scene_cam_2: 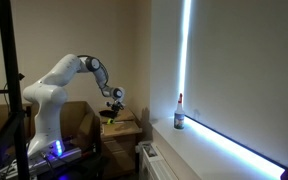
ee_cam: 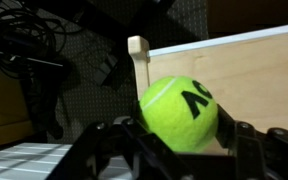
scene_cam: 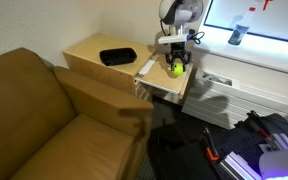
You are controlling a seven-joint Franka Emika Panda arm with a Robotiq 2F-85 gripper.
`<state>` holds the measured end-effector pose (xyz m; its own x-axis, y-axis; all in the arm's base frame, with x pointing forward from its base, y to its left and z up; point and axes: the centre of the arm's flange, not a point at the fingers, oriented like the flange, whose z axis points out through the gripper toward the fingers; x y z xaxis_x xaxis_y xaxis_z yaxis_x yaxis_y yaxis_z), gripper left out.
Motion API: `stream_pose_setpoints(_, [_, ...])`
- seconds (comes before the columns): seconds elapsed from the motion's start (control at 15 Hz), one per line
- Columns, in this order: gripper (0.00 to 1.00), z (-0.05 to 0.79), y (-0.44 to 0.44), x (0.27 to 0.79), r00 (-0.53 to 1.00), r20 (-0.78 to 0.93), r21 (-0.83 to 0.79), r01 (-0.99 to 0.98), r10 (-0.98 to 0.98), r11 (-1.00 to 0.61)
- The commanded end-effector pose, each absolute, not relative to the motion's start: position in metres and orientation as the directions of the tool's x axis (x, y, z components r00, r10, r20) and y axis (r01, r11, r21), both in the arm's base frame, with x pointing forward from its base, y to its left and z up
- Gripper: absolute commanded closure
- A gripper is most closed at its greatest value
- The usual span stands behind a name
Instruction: Remove the ball from the box and put it on the sliding tray
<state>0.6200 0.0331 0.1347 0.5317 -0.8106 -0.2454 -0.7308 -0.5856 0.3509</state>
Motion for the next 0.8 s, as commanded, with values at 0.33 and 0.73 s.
stream_pose_setpoints(0.33, [0.56, 0.191, 0.024, 0.601, 0.421, -0.011, 0.176, -0.892, -0.907, -0.416])
stream_pose_setpoints(0.73, [0.31, 0.178, 0.003, 0.608, 0.376, -0.102, 0.239, -0.889, -0.921, -0.389])
